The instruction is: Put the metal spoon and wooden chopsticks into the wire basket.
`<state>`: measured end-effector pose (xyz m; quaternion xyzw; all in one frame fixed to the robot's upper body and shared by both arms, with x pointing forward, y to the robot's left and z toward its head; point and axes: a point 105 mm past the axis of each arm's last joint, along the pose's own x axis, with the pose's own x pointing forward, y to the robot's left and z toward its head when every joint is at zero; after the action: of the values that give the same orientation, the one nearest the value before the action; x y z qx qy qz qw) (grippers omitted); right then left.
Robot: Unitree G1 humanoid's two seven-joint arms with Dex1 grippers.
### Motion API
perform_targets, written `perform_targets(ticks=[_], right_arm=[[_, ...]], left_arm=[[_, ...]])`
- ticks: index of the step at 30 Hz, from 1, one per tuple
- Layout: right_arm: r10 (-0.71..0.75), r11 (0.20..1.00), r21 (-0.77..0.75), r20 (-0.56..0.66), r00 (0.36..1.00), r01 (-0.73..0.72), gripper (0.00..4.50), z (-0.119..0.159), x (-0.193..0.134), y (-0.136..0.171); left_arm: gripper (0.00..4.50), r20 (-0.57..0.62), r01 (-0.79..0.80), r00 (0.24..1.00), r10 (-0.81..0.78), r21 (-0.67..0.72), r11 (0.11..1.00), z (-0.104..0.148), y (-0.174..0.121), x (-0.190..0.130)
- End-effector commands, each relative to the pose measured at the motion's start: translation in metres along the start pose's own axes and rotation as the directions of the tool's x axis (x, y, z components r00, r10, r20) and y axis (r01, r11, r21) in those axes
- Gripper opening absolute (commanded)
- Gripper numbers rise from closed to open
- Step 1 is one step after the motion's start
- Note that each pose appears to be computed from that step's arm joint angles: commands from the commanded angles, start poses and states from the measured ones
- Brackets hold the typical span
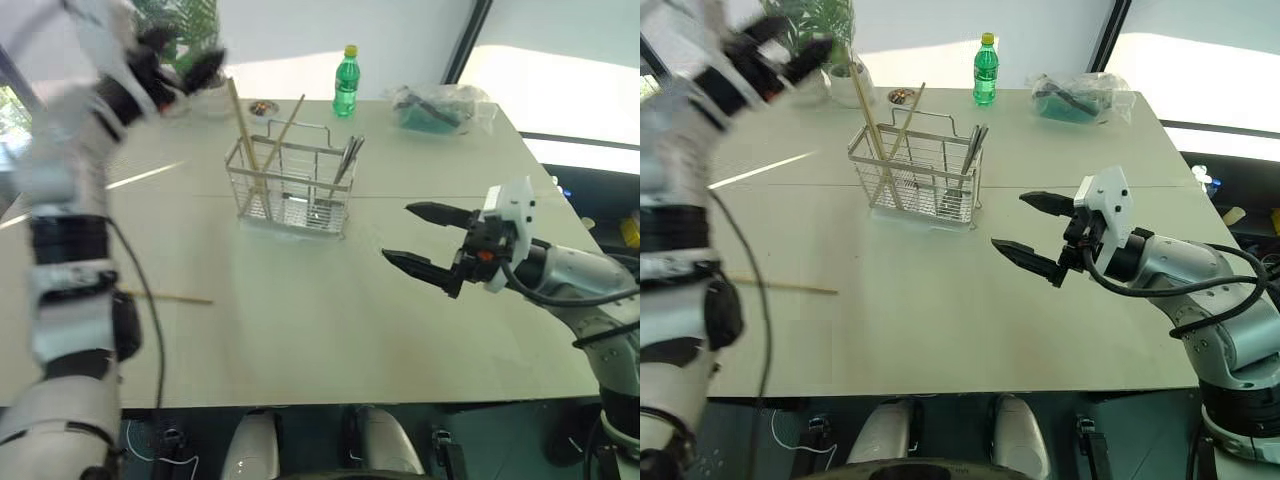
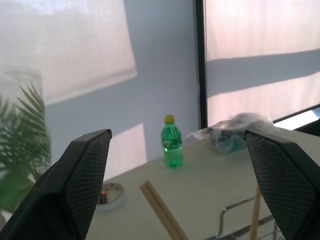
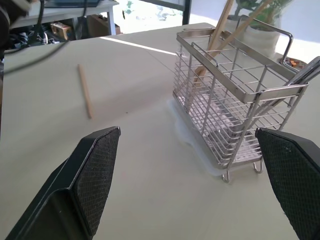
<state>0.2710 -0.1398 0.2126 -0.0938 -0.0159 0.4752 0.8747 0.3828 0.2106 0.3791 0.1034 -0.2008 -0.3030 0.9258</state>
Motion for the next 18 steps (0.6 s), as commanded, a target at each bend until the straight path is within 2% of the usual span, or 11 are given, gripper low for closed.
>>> perform_targets(ticks=[1, 4, 9, 13, 18], right_arm=[[0.001, 0.999, -0.035, 0.03, 1.0, 0.0, 4.5, 0.007, 0.0, -0.002], [0.003, 1.0, -0.031, 0.031, 1.0, -0.002, 4.5, 0.004, 0.001, -0.002], [0.001, 1.0, -0.024, 0.032, 0.999, 0.0, 4.5, 0.002, 0.0, -0.001], [-0.008, 1.0, -0.019, 0.031, 0.999, 0.009, 4.5, 0.001, -0.001, 0.002], [-0.037, 0.999, -0.008, 0.031, 0.999, 0.037, 4.5, -0.001, -0.005, 0.006]], left_arm=[[4.46, -0.115, 0.203, 0.974, -0.194, 0.072, 0.976, -0.001, -0.006, -0.014], [4.46, -0.296, 0.427, 0.875, -0.384, 0.094, 0.9, -0.023, -0.022, -0.037], [4.46, -0.551, 0.729, 0.575, -0.605, 0.01, 0.684, -0.068, -0.054, -0.085], [4.46, -0.645, 0.811, 0.401, -0.651, -0.081, 0.579, -0.099, -0.071, -0.111], [4.46, -0.697, 0.853, 0.283, -0.659, -0.131, 0.505, -0.128, -0.077, -0.127]])
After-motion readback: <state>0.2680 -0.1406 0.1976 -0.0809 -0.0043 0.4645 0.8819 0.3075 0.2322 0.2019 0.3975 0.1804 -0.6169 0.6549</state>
